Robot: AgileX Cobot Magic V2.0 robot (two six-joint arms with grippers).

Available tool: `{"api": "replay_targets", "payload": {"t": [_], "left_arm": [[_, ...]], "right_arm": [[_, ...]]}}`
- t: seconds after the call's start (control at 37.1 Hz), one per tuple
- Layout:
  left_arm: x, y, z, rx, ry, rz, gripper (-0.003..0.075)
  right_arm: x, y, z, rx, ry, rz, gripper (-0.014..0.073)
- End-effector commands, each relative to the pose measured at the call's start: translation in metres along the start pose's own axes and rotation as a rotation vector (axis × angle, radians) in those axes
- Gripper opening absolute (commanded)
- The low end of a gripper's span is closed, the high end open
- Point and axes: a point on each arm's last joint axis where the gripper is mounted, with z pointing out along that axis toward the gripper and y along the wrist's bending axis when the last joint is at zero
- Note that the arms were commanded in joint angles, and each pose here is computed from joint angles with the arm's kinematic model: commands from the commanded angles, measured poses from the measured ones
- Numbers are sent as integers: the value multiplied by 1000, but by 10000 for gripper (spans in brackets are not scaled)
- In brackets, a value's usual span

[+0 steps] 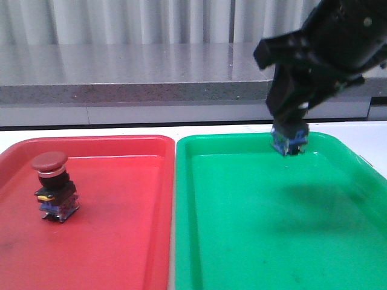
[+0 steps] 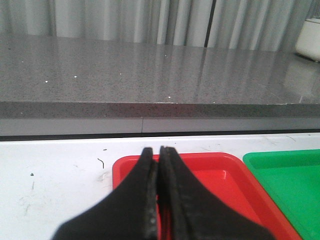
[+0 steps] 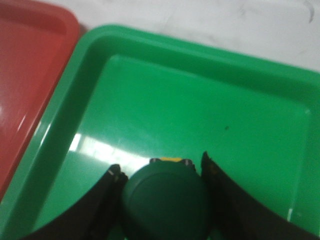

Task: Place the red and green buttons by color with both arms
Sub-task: 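Carry the green button forward and set it in the green tray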

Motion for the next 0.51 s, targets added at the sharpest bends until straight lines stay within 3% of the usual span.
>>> {"api": "replay_targets", "payload": {"t": [0.0,0.38,0.48], "left_arm": [[-15,-2,-2,20,-101,-13,-20],[-15,-2,-2,20,-101,-13,-20],[-15,-2,-2,20,-101,-13,-20]], "right_arm": [[2,10,0,-28,-87,-31,144],[18,8,29,-14,-5,0,150],[18,8,28,-17,-3,14,225]]}}
